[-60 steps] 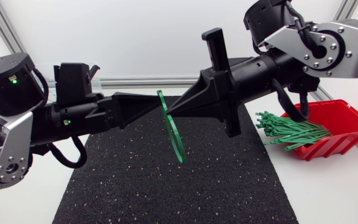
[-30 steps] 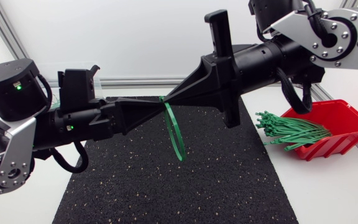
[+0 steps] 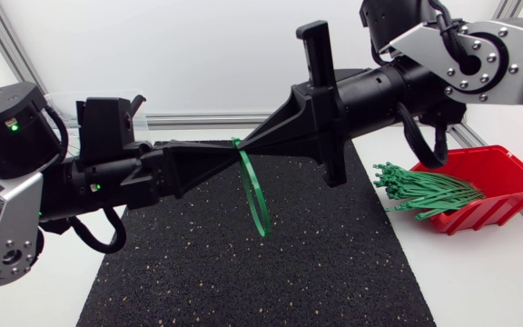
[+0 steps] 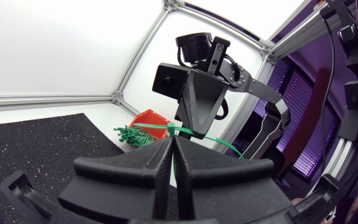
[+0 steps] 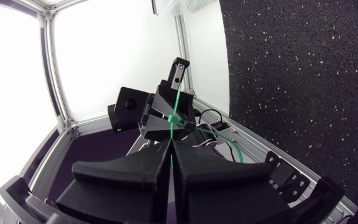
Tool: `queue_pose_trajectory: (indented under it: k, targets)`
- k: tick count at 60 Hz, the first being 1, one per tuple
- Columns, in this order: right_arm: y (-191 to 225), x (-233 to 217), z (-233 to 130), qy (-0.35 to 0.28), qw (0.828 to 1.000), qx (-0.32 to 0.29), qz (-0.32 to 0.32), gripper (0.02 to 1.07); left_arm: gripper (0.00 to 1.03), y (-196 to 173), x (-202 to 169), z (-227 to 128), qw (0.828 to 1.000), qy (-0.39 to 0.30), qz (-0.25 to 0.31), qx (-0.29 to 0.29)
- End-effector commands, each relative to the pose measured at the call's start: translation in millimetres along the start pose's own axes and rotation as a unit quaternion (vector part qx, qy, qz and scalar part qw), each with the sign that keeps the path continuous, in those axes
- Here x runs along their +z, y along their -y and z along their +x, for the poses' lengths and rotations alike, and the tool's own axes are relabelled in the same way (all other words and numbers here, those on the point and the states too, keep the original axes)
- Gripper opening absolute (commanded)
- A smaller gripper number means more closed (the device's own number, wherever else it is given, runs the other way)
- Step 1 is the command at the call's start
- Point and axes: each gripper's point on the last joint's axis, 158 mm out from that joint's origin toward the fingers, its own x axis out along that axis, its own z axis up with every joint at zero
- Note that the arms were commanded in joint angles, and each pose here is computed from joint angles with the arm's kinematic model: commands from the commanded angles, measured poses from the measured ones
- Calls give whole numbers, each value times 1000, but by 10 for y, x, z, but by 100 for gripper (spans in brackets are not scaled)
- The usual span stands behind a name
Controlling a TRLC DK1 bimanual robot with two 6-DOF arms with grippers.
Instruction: Take a green cable tie from the red box, thread the tail through the head to close it, then place it in the transparent bin on the left.
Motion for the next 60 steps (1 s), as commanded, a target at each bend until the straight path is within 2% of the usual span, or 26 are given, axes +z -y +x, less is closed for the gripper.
queue_pose_trajectory:
  k: [1,11,23,38,60]
  targets:
    - [195,142,3,10,999,-10,36,8,4,71,31,-57,1000,8,13,-7]
    - [119,175,-13,14,1000,-6,26,8,4,98,-2,-59,1000,5,12,-11]
    - [267,322,86,8,999,-15,47,8,4,198,24,-83,1000,11,19,-17]
    - [210,315,158,0,999,-15,37,8,4,265,11,-81,999,10,22,-24]
    - [352,520,269,-2,998,-25,55,8,4,342,19,-104,999,14,28,-27]
